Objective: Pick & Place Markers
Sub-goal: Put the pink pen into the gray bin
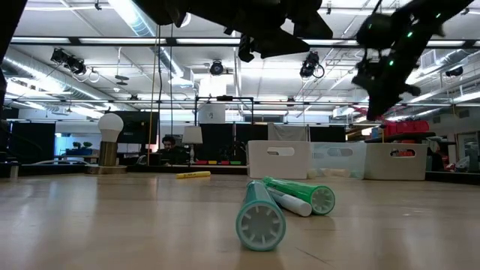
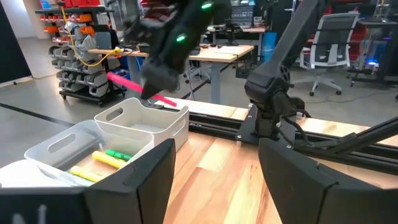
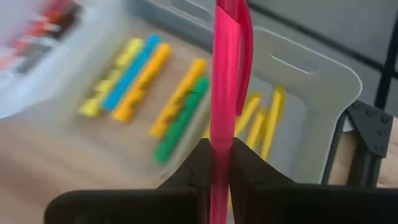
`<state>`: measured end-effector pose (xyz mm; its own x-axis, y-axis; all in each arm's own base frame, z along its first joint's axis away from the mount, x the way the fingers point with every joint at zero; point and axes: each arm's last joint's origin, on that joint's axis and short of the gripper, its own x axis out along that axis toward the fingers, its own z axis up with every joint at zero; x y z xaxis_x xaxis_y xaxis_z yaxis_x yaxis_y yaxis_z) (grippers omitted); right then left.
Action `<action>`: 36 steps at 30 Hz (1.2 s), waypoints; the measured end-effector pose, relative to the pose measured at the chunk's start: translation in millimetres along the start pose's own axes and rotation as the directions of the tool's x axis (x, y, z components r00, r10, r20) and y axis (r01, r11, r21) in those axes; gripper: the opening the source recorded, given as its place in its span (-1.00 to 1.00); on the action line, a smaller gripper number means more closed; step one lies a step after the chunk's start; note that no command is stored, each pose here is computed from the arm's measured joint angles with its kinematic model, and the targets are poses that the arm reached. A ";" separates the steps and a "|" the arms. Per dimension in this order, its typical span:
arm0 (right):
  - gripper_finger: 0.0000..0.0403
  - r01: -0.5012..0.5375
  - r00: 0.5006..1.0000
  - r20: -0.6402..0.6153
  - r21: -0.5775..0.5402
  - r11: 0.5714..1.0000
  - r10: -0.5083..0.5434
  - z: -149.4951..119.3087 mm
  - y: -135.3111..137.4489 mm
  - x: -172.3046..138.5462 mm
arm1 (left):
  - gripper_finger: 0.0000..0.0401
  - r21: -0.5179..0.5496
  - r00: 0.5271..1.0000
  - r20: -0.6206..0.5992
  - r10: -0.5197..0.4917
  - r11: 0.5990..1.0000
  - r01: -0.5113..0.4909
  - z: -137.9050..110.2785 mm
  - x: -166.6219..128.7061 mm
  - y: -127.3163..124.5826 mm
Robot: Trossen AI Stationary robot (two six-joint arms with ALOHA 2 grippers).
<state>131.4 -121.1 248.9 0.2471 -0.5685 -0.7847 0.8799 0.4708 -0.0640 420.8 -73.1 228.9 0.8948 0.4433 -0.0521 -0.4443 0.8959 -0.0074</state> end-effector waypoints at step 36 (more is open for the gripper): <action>-0.71 0.165 0.935 -0.318 -0.001 0.986 -0.157 5.0 -25.1 111.1 | 0.18 -0.006 1.000 -0.003 -0.003 1.000 0.003 -0.4 -0.6 -0.8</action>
<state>138.9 -199.4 166.4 -0.0359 -0.3908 -0.9198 0.9082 0.3713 -0.1932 420.6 -74.0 228.5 0.8961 0.4403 -0.0553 -0.4416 0.8971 -0.0137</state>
